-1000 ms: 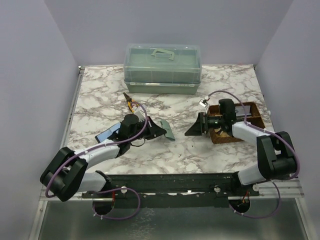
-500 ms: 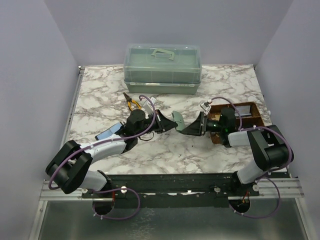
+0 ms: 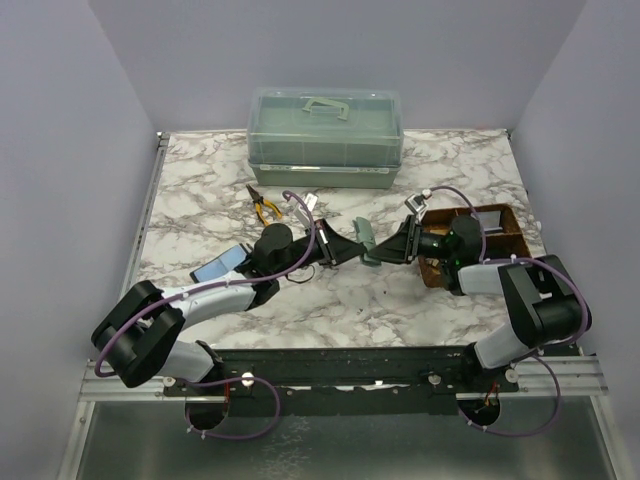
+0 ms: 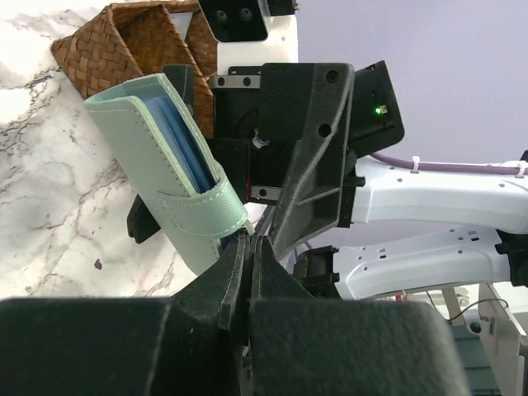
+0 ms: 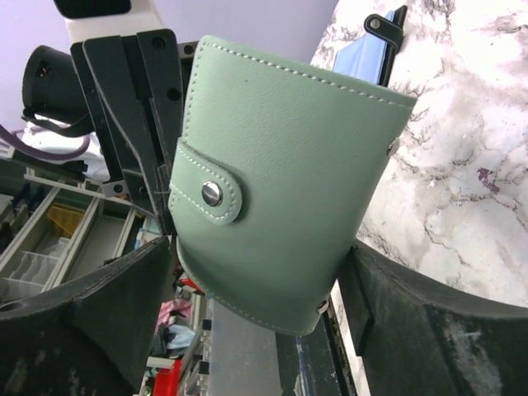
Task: Take the credit cards out of the card holder
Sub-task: Open the card holder.
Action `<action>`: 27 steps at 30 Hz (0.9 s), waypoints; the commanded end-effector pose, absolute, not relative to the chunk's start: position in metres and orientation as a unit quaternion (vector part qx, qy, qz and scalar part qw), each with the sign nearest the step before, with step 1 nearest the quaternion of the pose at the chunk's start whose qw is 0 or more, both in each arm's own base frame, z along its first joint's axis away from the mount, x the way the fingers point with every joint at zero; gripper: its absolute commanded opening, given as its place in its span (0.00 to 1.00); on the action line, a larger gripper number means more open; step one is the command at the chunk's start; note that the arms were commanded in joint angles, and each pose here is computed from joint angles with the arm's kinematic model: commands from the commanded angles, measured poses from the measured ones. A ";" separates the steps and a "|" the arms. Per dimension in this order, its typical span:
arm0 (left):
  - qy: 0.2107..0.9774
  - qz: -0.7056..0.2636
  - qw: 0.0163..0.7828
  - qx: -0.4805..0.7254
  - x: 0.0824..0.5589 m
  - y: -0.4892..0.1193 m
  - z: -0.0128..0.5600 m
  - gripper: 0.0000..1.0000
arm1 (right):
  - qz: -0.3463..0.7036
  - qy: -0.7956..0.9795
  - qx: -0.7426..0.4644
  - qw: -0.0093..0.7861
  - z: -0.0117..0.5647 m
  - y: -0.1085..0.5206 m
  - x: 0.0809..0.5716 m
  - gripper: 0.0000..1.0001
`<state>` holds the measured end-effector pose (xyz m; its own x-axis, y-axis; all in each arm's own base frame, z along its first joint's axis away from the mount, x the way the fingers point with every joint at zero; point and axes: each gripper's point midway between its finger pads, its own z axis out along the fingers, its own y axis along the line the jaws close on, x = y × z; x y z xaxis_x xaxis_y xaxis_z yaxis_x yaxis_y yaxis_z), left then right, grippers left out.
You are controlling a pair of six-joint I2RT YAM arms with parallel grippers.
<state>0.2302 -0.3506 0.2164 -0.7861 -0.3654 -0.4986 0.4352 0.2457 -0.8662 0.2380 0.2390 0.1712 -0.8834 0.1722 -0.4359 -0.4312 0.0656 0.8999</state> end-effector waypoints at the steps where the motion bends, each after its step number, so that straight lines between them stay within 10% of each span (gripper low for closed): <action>1: 0.698 -0.634 0.332 0.035 0.223 -0.353 0.230 0.00 | 0.682 0.682 -0.103 0.242 0.186 0.231 0.238 0.81; 15: 0.709 -0.622 0.332 0.022 0.223 -0.348 0.215 0.00 | 0.659 0.661 -0.188 0.306 0.201 0.223 0.238 0.05; 22: 0.717 -0.604 0.346 0.025 0.220 -0.338 0.212 0.49 | 0.628 0.672 -0.234 0.315 0.201 0.222 0.245 0.00; 27: 0.742 -0.557 0.371 0.034 0.219 -0.320 0.204 0.65 | 0.600 0.687 -0.260 0.317 0.198 0.221 0.254 0.00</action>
<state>0.2168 -0.3374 0.2187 -0.7639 -0.3772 -0.5236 0.4580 0.2548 -0.8517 0.2579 0.2216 0.2019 -0.7040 0.1089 -0.7018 -0.6884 0.1381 0.7120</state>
